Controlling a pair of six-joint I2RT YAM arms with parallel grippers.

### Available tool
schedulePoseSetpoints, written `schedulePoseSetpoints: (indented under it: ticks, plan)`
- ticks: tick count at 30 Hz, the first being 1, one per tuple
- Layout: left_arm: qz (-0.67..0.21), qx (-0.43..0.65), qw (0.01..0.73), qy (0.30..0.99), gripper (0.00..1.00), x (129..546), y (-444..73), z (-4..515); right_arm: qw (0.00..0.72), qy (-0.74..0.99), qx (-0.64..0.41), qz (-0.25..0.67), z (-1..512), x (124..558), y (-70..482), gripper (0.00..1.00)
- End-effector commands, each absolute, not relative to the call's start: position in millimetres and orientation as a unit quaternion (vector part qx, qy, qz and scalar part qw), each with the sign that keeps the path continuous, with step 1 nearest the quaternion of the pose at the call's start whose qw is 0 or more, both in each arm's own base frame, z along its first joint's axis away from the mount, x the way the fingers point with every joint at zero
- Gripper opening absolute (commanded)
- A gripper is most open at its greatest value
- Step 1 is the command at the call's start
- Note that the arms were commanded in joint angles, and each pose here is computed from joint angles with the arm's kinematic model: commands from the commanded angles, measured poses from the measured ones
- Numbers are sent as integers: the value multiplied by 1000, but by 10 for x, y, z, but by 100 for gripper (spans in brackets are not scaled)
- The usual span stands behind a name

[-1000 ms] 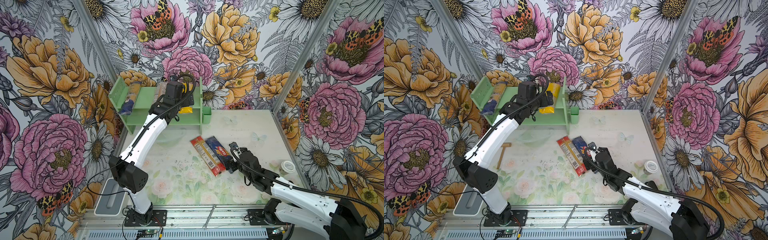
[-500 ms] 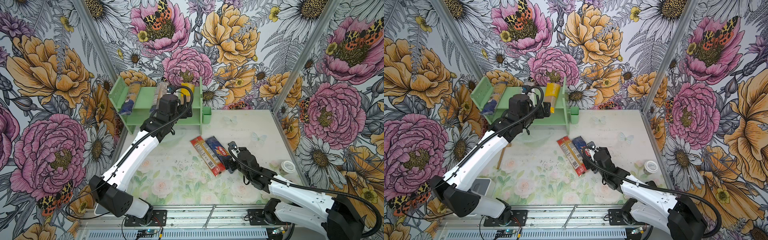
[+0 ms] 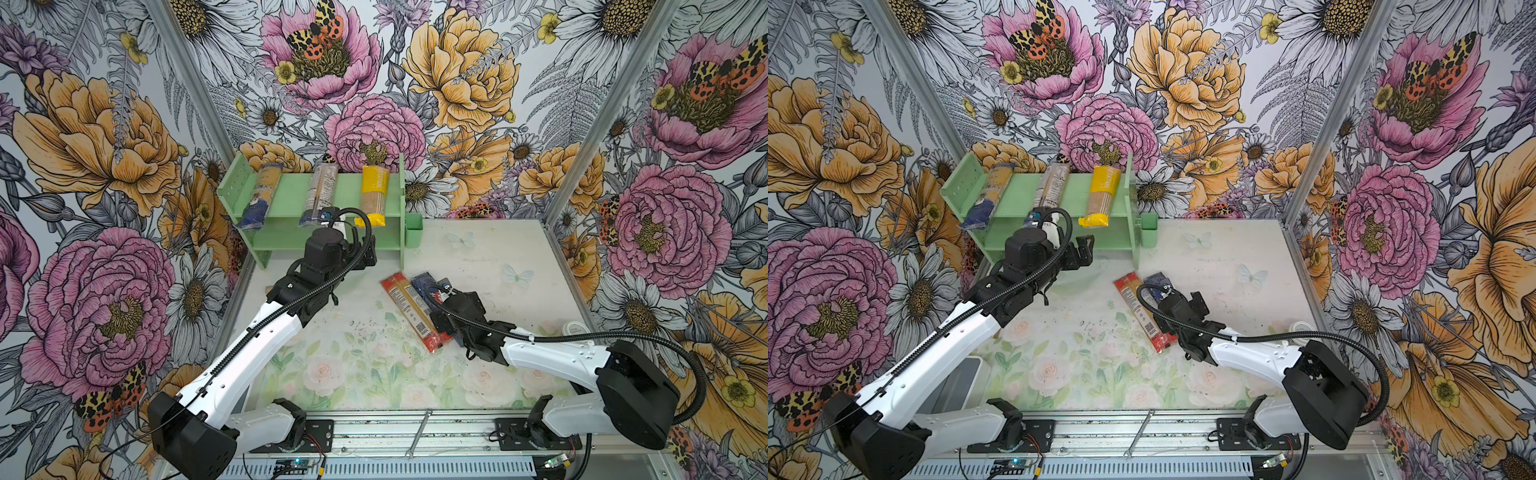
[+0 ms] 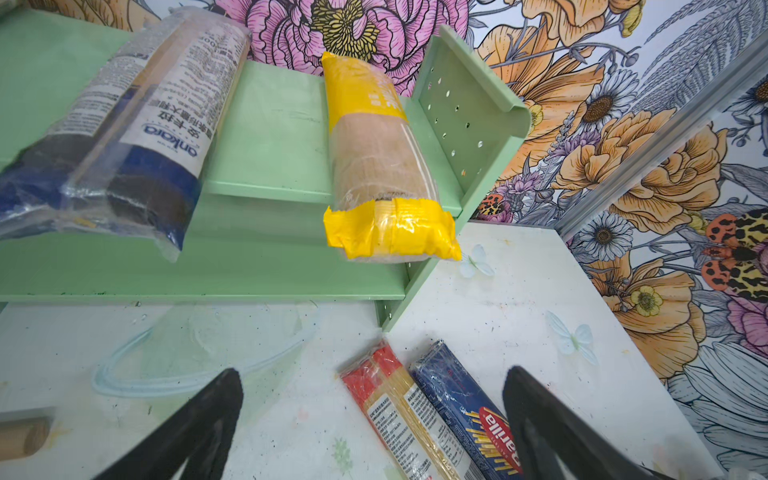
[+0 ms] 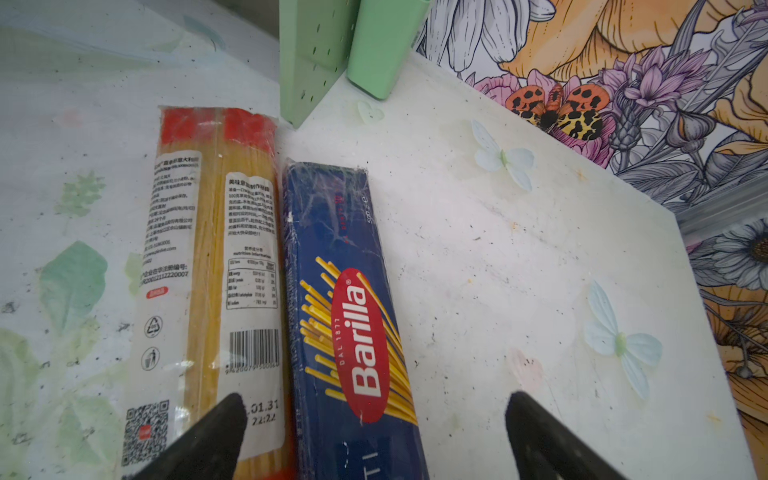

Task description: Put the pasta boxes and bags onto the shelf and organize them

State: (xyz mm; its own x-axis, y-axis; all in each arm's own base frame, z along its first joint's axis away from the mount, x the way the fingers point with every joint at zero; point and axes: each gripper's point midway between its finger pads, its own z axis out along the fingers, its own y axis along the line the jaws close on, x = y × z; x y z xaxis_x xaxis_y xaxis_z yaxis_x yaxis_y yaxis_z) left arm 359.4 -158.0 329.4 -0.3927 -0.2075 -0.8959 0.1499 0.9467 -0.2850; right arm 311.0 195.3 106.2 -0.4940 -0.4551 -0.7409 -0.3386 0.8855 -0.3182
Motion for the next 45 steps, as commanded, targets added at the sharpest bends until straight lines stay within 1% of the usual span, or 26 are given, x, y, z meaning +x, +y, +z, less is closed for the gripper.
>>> schedulePoseSetpoints:
  ticks: [1,6,12,17,22,25,31,39,42,45]
  plan:
    - [-190,-29,554,810,99,3483,-1583,3317,451,860,-220,-91,1090,3133,2001,100]
    - [-204,-30,531,822,99,3387,-1594,3095,438,867,-220,-90,945,3105,2093,100]
    - [-209,-30,508,835,99,3336,-1616,2882,451,863,-185,-135,998,3136,1927,99]
    - [-206,-37,490,846,99,3312,-1608,2673,441,867,-175,-151,937,3115,1852,100]
    - [-204,-43,476,855,99,3278,-1594,2524,421,872,-185,-166,779,3098,1861,99]
    - [-205,-48,470,857,99,3270,-1585,2469,415,872,-197,-169,702,3089,1963,100]
    - [-198,-59,456,866,99,3250,-1525,2324,409,874,-221,-139,606,3102,2385,100]
    - [-187,-65,451,870,99,3237,-1449,2216,403,881,-237,-73,539,3070,2951,100]
    - [-181,-61,436,880,99,3225,-1438,2085,404,882,-240,-44,542,3042,3061,100]
    - [-171,-58,429,885,99,3216,-1421,1959,413,878,-241,-33,609,3032,3046,100]
